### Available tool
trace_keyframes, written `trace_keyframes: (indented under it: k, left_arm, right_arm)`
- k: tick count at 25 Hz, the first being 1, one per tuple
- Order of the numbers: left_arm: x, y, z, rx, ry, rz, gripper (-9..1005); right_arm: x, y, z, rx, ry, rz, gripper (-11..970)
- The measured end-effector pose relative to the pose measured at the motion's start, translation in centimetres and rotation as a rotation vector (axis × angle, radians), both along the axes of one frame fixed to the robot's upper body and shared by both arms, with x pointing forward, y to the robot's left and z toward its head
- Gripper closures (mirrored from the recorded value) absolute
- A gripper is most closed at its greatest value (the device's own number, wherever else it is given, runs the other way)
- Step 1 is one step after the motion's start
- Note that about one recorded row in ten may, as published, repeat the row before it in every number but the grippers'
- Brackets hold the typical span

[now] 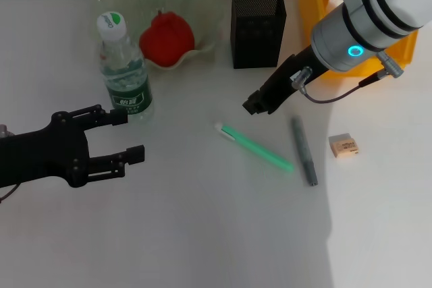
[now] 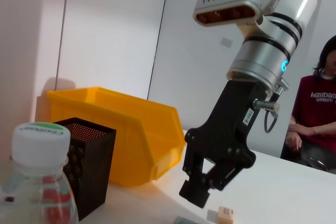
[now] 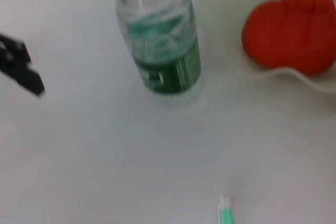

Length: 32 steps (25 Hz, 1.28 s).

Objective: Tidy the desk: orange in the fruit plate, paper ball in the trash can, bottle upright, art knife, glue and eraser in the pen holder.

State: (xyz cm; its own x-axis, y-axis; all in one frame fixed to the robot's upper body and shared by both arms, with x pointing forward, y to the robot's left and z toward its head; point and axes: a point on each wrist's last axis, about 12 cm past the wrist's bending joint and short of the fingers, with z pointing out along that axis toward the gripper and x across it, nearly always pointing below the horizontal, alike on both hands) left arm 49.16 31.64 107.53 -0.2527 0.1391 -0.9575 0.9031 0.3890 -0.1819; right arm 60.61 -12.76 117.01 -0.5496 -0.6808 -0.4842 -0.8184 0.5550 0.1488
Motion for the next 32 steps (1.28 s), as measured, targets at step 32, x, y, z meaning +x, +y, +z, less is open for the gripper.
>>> trace_keyframes:
  k: [32]
  left_arm:
    - [0.0, -0.6, -0.2, -0.007, 0.003, -0.005, 209]
  right_arm:
    - [-1.7, 2.5, -5.6, -0.232, 0.011, 0.118, 701]
